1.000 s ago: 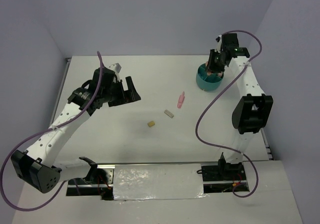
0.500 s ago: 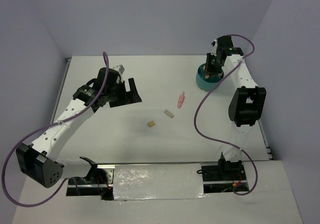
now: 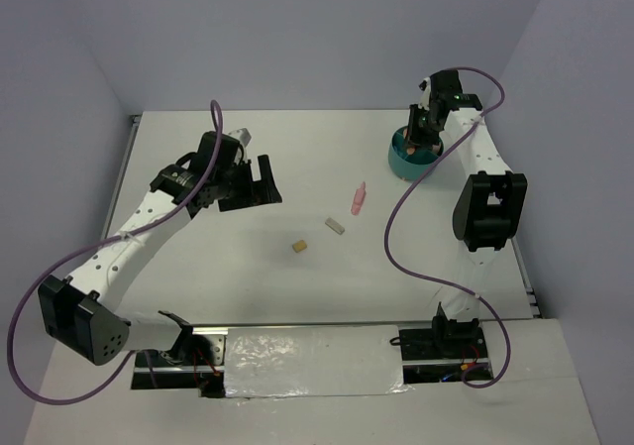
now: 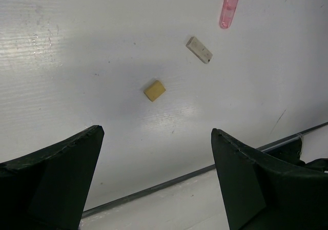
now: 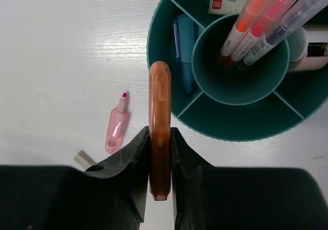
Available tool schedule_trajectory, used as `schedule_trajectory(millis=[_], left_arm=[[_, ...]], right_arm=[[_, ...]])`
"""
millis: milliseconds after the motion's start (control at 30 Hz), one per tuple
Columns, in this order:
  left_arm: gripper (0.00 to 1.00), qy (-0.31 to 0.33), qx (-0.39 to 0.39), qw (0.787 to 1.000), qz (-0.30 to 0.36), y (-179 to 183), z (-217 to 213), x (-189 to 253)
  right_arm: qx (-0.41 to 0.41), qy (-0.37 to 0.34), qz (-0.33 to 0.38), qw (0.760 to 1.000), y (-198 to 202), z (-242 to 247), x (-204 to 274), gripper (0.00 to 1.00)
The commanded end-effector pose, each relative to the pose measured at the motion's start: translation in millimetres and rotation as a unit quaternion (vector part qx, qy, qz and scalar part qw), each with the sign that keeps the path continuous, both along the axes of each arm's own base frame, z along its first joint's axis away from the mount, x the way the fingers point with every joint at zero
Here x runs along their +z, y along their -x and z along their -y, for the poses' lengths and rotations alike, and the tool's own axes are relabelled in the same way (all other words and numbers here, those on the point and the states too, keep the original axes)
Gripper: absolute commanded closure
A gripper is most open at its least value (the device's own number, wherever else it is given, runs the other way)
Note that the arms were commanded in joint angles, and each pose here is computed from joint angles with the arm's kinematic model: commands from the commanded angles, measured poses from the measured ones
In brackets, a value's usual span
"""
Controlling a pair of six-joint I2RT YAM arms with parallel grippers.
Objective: Sort the stationery into containers
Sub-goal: Place the pen in the storage box.
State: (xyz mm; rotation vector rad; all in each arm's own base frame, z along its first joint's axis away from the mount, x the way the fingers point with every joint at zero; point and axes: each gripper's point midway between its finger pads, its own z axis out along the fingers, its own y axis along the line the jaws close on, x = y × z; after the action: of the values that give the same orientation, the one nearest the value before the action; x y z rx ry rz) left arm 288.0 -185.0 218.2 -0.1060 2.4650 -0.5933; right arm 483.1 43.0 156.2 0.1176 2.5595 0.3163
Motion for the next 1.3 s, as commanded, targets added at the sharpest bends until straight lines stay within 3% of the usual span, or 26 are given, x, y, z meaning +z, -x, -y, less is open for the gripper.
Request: schedule_trajectory(millis=[0,1267], left_arm=[[0.01,0.001,-0.003,1.000,0.025,-8.5,-0.5,17.9],[0.01,0.003,0.012,0.999,0.032,6.3,-11.2,23.0]], right_arm=[[0.006,0.006,0.030,1.000,-7.8,-0.5,13.3,0.92],[0.018,-0.005,0.035,0.999,-1.7,-6.2,21.7,0.92]])
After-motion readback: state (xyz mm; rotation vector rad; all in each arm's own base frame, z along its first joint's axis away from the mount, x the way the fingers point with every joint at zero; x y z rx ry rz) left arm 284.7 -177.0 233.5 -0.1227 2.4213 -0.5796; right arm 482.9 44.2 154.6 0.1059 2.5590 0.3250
